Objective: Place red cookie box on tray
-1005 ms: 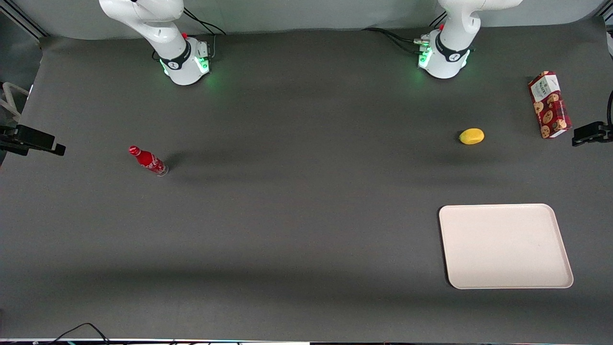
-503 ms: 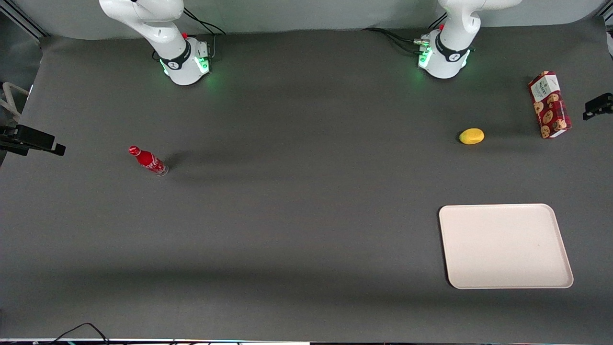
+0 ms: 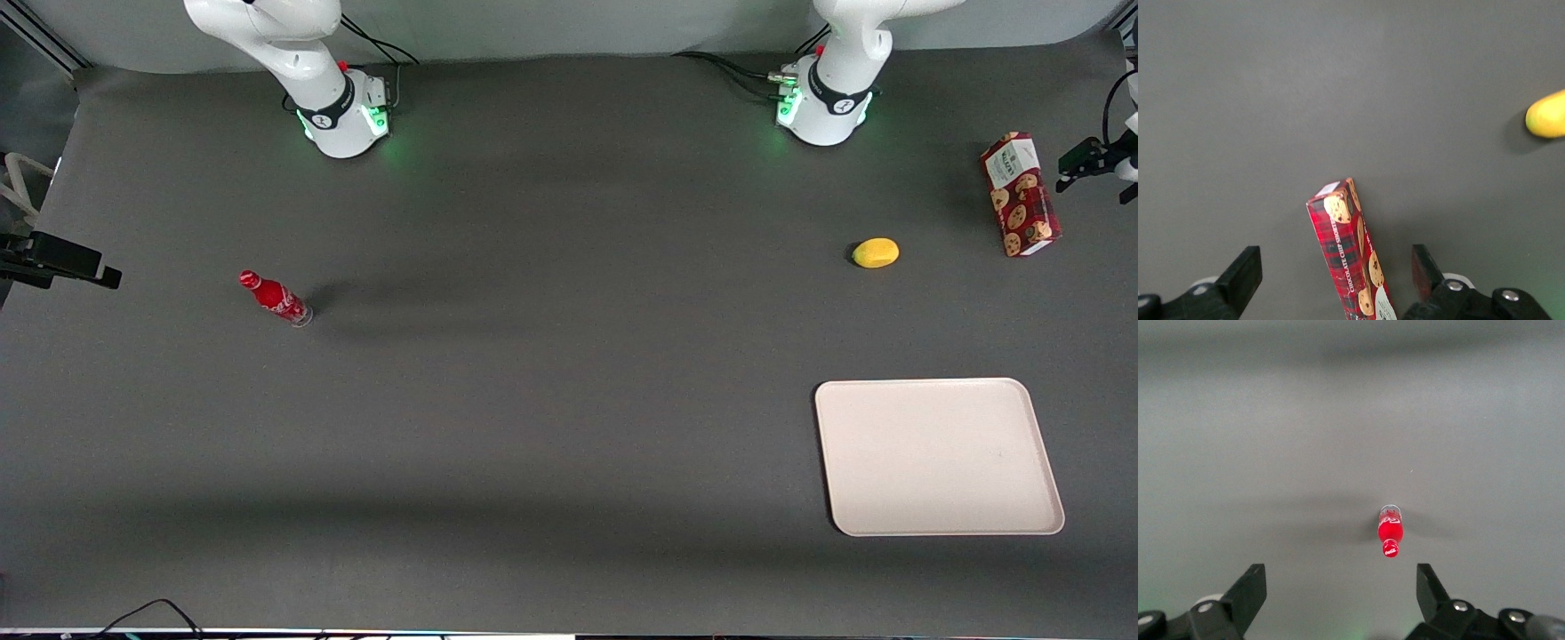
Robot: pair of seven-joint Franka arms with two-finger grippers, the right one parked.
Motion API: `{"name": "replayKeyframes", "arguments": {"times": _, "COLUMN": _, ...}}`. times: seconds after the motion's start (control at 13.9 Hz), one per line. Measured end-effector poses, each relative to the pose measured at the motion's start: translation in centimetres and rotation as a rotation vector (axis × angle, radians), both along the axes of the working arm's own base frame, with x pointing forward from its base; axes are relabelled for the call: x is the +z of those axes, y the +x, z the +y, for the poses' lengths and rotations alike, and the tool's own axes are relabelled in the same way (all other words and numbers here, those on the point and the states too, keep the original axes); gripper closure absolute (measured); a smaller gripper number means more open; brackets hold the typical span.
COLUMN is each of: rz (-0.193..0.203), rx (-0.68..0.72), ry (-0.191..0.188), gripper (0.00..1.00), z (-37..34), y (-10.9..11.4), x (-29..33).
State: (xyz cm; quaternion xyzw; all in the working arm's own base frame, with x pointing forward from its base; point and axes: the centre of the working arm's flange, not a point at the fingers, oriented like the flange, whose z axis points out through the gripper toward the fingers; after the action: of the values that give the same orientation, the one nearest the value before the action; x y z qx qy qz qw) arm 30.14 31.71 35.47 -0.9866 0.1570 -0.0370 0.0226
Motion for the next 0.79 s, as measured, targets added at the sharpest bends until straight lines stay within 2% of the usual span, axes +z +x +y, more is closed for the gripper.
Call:
{"name": "replayKeyframes", "arguments": {"times": 0.22, "rz": -0.002, "rx": 0.019, "ry": 0.012, "gripper": 0.0, "z": 0.5, "y": -0.2, "x": -1.7}}
{"name": "replayKeyframes", "arguments": {"times": 0.79, "rz": 0.005, "rx": 0.07, "ry": 0.001, "gripper": 0.0, "z": 0.9, "y": 0.0, "x": -3.5}}
